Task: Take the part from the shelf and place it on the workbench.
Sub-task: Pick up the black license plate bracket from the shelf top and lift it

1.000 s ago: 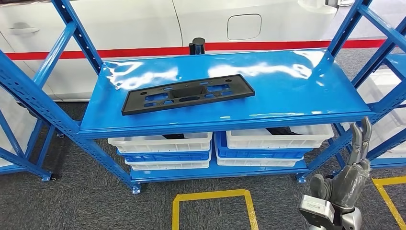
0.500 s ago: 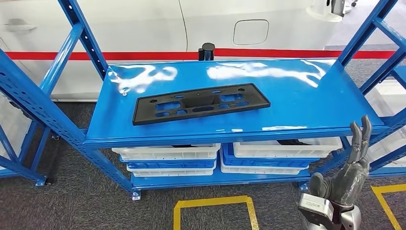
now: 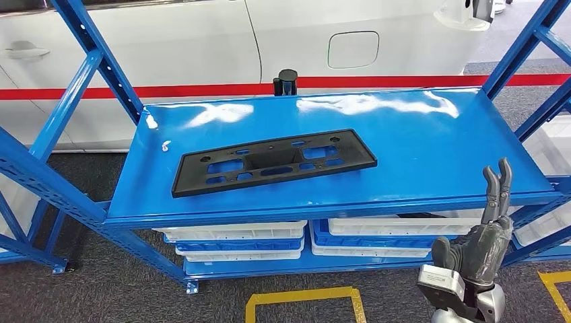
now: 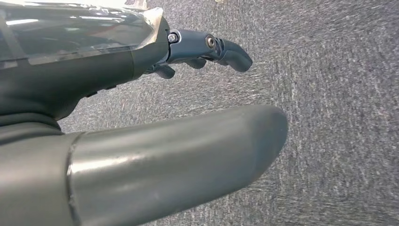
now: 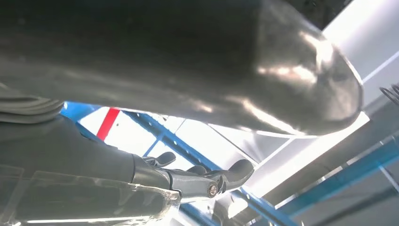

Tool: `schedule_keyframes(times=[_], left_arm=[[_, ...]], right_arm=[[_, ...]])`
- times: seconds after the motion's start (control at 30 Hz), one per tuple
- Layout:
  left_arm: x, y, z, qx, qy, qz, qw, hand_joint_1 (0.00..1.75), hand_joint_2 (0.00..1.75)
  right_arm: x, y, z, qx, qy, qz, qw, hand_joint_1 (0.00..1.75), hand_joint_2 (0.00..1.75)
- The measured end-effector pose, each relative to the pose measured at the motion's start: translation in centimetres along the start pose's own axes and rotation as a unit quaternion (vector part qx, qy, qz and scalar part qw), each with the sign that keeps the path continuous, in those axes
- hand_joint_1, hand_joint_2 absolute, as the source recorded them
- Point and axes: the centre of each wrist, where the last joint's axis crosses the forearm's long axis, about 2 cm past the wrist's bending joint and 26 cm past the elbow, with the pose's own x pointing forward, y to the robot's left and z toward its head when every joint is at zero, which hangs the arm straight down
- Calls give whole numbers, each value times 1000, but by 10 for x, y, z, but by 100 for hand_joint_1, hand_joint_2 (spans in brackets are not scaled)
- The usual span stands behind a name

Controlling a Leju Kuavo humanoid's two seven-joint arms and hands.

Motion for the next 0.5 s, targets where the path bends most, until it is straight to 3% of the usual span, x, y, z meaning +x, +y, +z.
schedule_keyframes(times=[0.5], left_arm=[[1, 4, -4, -5, -17, -9, 1000, 0, 0]], right_arm=[[-57, 24, -39, 124, 31, 70, 989, 0, 0]])
